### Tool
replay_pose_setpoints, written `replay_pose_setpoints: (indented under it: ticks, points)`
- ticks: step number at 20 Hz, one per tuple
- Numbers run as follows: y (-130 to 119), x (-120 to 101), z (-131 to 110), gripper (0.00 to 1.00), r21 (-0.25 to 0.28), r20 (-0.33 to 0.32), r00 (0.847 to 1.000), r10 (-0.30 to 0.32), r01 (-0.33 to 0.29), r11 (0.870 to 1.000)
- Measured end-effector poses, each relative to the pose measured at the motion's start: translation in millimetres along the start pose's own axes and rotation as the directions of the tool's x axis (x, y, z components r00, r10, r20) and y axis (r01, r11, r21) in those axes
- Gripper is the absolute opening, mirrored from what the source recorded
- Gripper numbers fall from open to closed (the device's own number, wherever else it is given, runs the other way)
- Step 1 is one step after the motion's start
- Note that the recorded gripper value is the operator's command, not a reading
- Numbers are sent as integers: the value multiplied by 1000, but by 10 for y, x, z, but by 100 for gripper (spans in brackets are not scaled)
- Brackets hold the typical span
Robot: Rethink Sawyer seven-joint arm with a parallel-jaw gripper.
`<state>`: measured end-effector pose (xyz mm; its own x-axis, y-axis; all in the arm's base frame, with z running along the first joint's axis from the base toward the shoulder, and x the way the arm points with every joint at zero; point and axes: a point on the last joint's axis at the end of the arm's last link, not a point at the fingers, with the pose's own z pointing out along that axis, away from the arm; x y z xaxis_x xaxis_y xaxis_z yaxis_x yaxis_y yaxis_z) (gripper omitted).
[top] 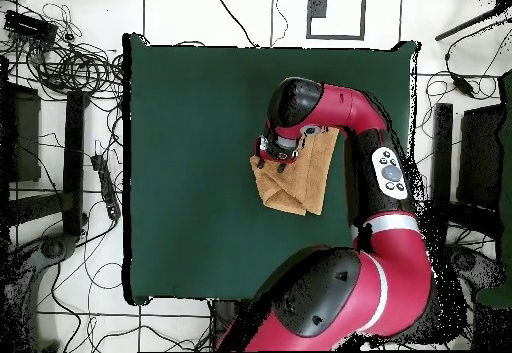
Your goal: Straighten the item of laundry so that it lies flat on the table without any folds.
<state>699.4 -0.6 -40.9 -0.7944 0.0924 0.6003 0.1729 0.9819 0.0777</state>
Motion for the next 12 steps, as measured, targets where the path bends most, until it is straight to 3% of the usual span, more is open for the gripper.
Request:
replay_pose_setpoints:
  ticks: [12]
  points:
    - [-3,42,-100,100,4,-16,1000,2,-2,1000]
